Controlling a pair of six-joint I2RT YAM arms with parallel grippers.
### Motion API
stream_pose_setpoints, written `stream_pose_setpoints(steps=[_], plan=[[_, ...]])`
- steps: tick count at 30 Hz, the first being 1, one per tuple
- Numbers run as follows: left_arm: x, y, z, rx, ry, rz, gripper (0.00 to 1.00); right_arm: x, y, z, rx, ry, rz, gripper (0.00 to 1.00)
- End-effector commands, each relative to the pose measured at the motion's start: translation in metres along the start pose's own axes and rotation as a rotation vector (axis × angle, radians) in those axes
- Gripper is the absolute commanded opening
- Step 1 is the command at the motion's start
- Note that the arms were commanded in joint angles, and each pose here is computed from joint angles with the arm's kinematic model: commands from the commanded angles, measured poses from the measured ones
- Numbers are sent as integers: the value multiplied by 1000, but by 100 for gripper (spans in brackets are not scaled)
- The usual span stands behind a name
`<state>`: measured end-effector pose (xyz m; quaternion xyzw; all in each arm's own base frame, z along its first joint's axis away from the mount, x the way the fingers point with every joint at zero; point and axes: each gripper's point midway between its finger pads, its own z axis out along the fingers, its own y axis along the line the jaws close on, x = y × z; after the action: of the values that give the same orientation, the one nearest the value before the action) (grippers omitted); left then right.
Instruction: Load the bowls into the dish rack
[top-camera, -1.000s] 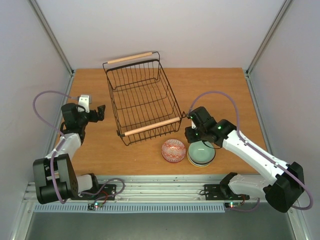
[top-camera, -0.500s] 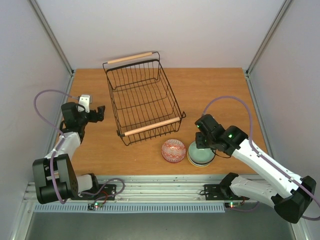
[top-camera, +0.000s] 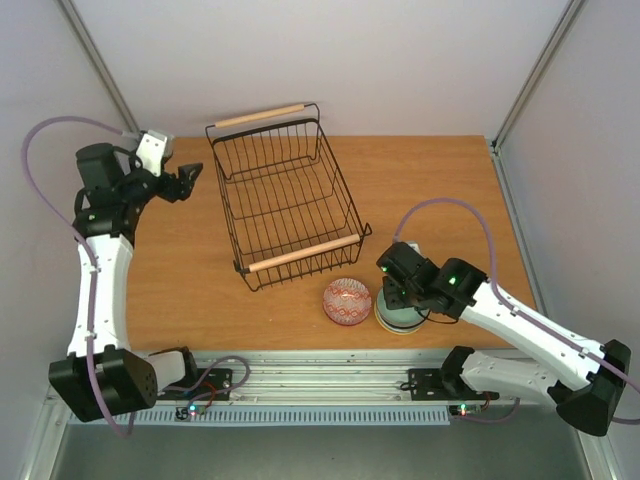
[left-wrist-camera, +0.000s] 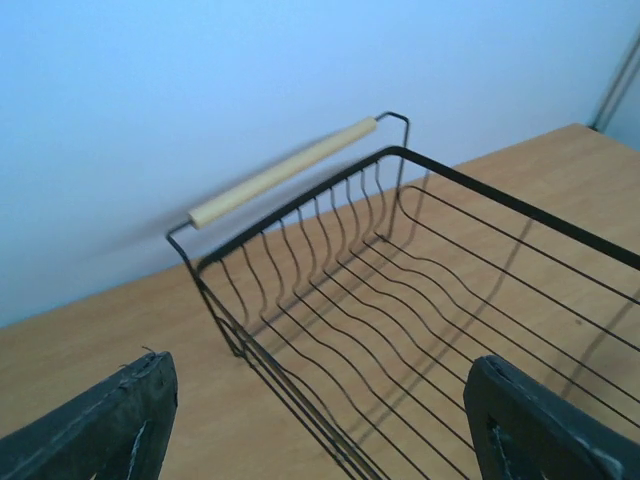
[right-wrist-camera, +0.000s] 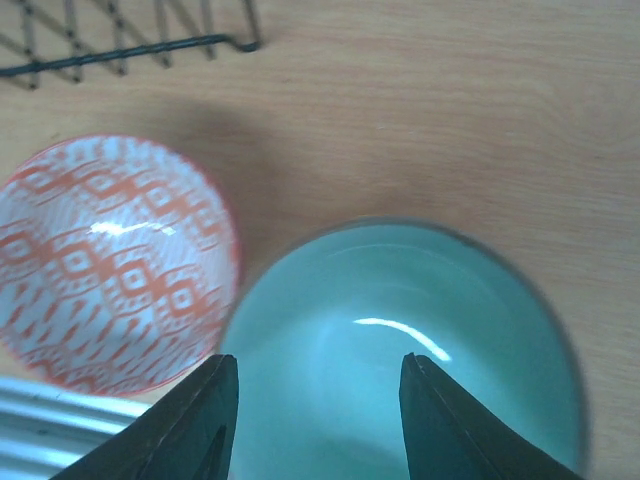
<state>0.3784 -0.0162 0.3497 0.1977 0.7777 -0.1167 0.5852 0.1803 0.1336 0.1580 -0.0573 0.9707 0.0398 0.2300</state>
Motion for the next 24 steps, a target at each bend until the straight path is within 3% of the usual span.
stream_pose_setpoints(steps=[1,7,24], plan=[[30,-22,0,84,83,-143,79,3,38,-5,-122,6,-91,47],[56,-19,4,44,115,-167,80,18,57,7,-73,66,-205,47],[61,-25,2,63,114,-180,85,41,31,24,178,144,-281,40]])
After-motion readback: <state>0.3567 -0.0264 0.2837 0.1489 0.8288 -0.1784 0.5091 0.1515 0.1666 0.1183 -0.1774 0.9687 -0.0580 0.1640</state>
